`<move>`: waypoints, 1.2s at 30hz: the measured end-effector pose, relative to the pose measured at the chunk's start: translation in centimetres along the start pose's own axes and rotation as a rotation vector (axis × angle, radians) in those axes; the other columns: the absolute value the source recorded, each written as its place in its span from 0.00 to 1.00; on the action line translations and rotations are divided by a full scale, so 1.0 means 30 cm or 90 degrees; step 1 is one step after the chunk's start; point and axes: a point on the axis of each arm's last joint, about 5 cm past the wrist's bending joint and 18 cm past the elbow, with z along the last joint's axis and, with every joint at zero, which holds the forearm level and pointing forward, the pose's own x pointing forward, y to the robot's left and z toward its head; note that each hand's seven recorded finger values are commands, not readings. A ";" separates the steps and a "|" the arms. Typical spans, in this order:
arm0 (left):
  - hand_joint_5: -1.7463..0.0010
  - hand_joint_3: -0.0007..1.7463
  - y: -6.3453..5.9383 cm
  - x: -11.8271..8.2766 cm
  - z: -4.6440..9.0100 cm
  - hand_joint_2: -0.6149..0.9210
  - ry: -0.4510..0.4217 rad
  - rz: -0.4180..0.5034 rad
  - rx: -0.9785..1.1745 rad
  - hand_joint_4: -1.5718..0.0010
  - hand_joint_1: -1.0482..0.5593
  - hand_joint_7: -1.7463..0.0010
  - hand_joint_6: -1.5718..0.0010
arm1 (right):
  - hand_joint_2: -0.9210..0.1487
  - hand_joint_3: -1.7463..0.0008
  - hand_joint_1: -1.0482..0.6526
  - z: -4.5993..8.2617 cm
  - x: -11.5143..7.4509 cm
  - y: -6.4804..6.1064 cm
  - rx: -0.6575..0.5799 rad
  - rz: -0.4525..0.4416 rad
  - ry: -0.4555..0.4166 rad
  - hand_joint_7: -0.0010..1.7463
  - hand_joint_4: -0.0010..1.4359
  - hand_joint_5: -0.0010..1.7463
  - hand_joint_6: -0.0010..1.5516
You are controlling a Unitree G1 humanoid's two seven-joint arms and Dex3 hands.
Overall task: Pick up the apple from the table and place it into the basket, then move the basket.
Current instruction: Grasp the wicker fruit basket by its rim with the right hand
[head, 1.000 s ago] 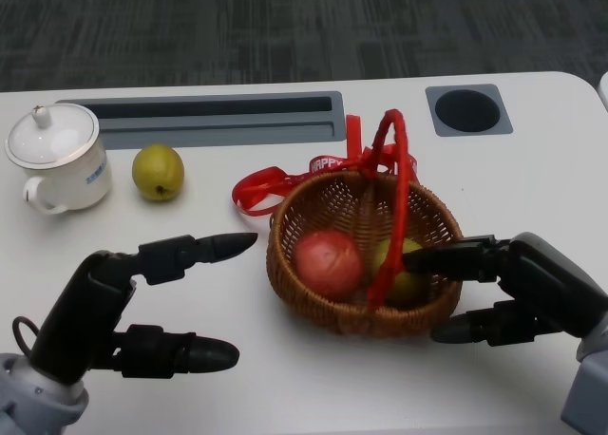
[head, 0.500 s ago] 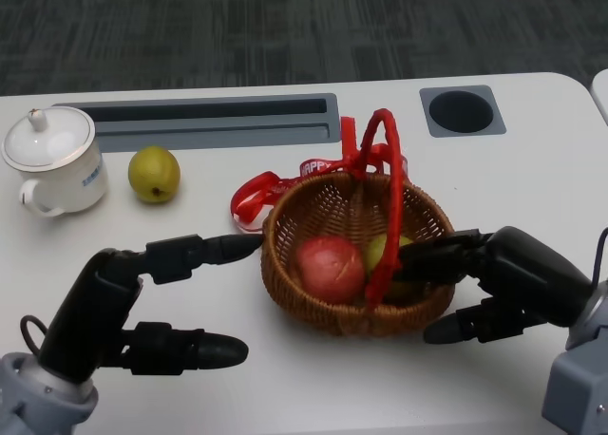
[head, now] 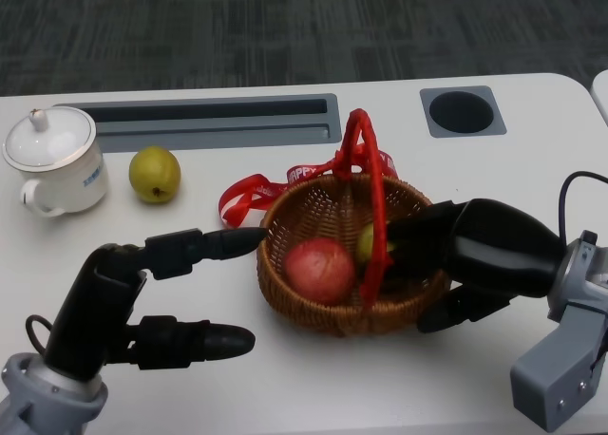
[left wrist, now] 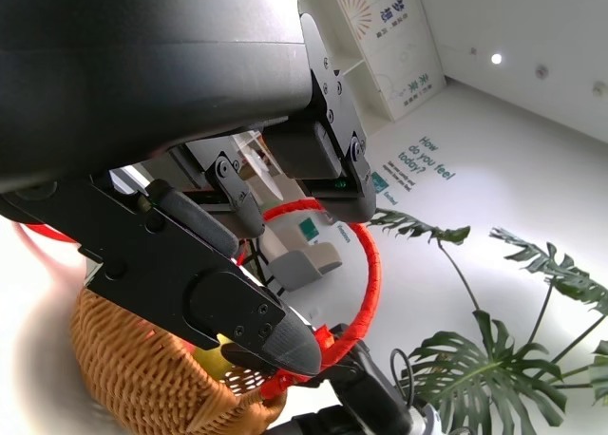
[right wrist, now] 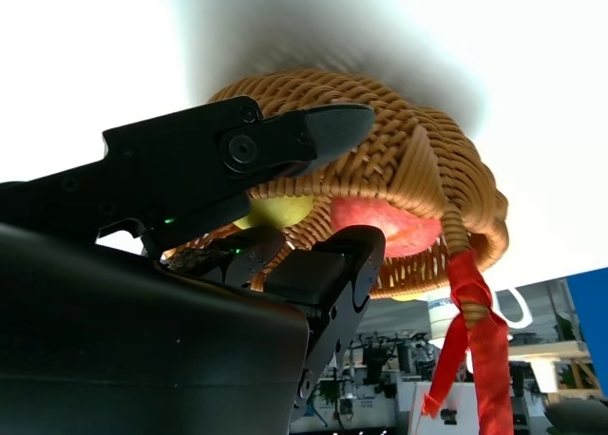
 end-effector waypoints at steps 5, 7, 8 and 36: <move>0.97 0.00 -0.010 -0.004 0.007 0.85 -0.005 0.020 -0.005 0.37 0.30 0.98 0.43 | 0.00 0.95 0.49 -0.007 -0.003 0.005 -0.026 -0.009 0.025 0.04 0.72 0.05 0.57; 0.97 0.00 -0.013 -0.004 0.009 0.85 -0.008 0.028 -0.006 0.36 0.30 0.98 0.42 | 0.00 0.96 0.50 -0.011 -0.007 0.004 -0.031 -0.009 0.033 0.03 0.75 0.05 0.57; 0.97 0.00 -0.013 -0.002 0.011 0.85 -0.010 0.033 -0.005 0.36 0.30 0.98 0.42 | 0.00 0.97 0.50 -0.013 -0.009 0.002 -0.034 -0.008 0.037 0.02 0.77 0.05 0.58; 0.98 0.00 -0.024 -0.042 0.016 0.86 -0.023 0.091 0.001 0.33 0.32 0.99 0.39 | 0.07 1.00 0.51 -0.041 0.041 0.046 -0.150 0.073 0.214 0.01 0.71 0.32 0.64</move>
